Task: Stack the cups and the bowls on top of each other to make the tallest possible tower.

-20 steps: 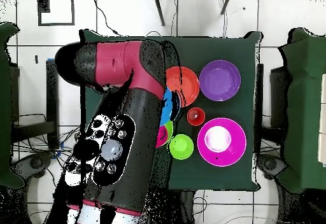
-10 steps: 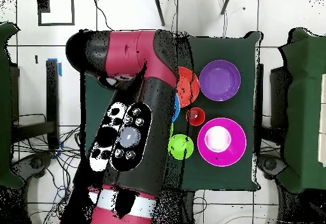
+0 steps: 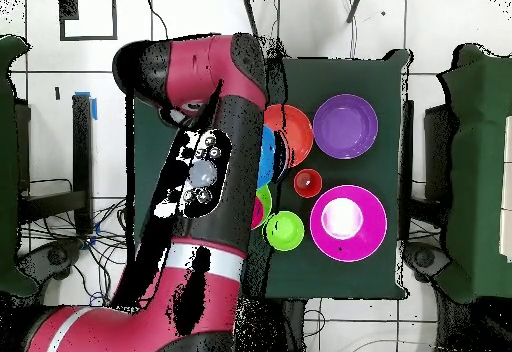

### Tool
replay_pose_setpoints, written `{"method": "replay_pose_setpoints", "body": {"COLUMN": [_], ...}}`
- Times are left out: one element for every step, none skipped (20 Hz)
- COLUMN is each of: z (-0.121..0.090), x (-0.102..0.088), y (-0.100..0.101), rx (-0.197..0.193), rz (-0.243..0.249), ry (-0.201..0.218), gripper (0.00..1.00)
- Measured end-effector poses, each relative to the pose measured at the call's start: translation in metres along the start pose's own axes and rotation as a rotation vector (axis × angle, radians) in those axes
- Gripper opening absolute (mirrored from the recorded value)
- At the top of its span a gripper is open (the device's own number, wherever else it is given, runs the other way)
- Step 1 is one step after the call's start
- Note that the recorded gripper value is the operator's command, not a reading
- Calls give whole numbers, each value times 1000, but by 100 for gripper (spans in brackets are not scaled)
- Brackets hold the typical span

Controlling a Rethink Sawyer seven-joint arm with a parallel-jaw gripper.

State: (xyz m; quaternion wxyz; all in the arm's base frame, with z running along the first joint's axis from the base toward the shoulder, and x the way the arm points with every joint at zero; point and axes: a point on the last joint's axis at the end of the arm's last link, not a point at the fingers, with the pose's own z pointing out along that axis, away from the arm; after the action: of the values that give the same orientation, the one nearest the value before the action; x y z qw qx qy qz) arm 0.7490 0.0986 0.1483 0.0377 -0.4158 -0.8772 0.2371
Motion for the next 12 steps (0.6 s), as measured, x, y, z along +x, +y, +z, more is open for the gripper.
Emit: {"method": "replay_pose_setpoints", "body": {"z": [3, 6, 12, 17, 19, 24, 25, 27, 29, 31, 32, 33], "x": [1, 2, 5, 7, 8, 11, 12, 13, 14, 16, 17, 19], "y": [2, 5, 9, 13, 14, 15, 15, 15, 15, 14, 14, 13], "rx": [1, 4, 10, 18, 21, 31, 37, 43, 50, 62, 68, 79], "rz": [-3, -7, -13, -19, -21, -25, -26, -27, -28, -30, -30, -32], "ry": [1, 3, 8, 14, 18, 27, 31, 35, 42, 50, 55, 64], "gripper": [0, 0, 0, 0, 0, 0, 0, 0, 0, 0, 0, 0]}}
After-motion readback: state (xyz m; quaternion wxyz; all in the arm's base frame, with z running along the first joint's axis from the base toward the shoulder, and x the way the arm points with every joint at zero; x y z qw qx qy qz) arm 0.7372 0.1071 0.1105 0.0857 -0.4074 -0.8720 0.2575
